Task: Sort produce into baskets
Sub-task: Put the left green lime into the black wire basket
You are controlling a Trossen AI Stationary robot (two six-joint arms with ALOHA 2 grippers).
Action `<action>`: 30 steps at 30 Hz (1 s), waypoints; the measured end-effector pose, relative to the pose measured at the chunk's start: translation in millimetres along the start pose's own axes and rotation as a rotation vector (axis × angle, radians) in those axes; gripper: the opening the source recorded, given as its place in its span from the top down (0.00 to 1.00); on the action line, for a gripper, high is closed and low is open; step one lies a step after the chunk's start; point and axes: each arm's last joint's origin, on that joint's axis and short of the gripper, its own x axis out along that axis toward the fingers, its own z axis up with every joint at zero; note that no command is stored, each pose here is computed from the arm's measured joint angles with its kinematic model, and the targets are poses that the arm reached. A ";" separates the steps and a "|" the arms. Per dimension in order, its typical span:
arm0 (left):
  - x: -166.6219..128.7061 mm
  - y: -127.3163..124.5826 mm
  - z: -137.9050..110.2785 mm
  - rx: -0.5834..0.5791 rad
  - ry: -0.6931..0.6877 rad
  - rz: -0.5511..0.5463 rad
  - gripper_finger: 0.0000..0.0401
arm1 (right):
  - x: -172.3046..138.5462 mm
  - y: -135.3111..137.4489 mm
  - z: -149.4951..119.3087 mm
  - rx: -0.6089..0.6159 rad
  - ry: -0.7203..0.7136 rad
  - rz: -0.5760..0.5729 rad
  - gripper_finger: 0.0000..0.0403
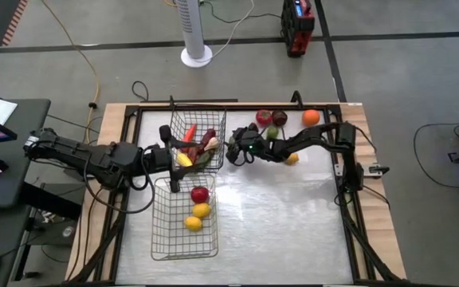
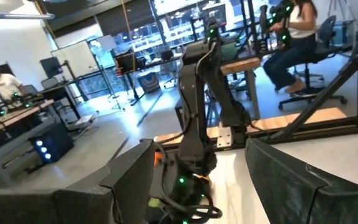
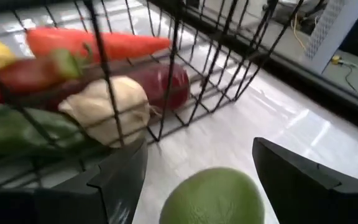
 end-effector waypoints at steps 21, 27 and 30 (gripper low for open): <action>0.0 0.4 -0.8 0.006 0.012 0.021 0.40 | 3.4 -3.4 -23.8 -0.050 0.162 -0.080 0.35; 0.0 0.4 -0.8 0.006 0.012 0.021 0.40 | -0.1 -3.4 -19.0 -0.089 0.161 -0.071 0.40; 0.0 0.4 -0.9 0.006 0.012 0.021 0.40 | -6.3 -2.3 -9.7 -0.105 0.150 -0.065 0.40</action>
